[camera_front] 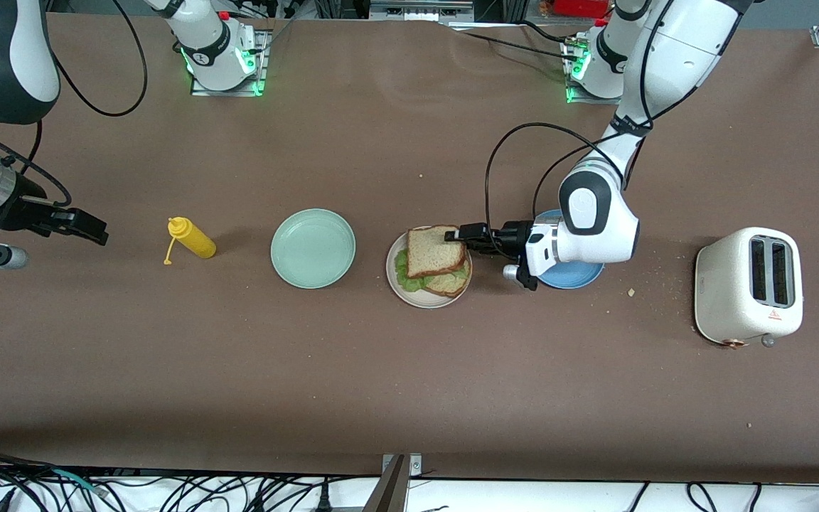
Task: Make sandwich in beige plate with both arms
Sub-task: 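Open the left gripper and draw it back toward the toaster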
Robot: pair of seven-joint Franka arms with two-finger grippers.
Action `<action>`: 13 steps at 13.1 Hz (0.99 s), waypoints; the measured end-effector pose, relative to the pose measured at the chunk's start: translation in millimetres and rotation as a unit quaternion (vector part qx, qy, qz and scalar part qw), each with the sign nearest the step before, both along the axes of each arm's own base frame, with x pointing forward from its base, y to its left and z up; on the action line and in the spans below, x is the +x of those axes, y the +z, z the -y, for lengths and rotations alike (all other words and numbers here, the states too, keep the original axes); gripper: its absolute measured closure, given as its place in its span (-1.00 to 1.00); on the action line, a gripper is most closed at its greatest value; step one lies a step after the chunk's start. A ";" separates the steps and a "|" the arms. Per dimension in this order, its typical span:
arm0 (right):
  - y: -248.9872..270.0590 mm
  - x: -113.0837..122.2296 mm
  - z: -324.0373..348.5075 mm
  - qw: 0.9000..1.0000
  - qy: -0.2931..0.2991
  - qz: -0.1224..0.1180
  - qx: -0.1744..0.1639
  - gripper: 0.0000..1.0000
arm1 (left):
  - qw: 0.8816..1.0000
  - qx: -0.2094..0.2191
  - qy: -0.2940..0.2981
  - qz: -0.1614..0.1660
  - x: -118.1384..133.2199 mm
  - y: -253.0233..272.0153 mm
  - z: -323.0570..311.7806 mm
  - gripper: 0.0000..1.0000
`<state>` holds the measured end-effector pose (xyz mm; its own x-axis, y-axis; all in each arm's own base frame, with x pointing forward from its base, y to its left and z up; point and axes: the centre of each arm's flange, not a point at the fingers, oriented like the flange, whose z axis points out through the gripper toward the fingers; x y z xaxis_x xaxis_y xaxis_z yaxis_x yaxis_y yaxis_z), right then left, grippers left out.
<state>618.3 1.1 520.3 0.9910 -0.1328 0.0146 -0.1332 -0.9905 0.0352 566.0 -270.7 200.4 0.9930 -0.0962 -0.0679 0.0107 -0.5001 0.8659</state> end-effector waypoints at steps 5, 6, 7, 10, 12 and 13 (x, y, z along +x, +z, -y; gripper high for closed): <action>-1.0 -0.8 -0.3 1.000 0.000 -0.004 0.000 -1.00 | 0.992 0.077 0.084 0.047 22.8 -5.0 -42.6 -1.00; -1.0 -0.8 -0.4 1.000 0.000 -0.004 0.000 -1.00 | 0.988 0.095 0.106 0.059 27.7 -1.6 -57.5 -1.00; -1.1 -0.8 -0.4 1.000 0.000 -0.004 0.000 -1.00 | 0.983 0.111 0.127 0.071 32.9 6.5 -76.4 -1.00; -2.7 -1.2 -0.5 1.000 0.000 -0.006 0.000 -1.00 | 0.969 0.152 0.158 0.117 44.8 54.7 -143.7 -1.00; -3.6 -1.4 -0.5 1.000 0.000 -0.007 0.000 -1.00 | 0.959 0.204 0.141 0.139 48.0 81.7 -183.9 -1.00; -3.6 -1.4 -0.5 1.000 0.000 -0.007 0.000 -1.00 | 0.953 0.237 0.119 0.146 49.3 89.7 -200.3 -1.00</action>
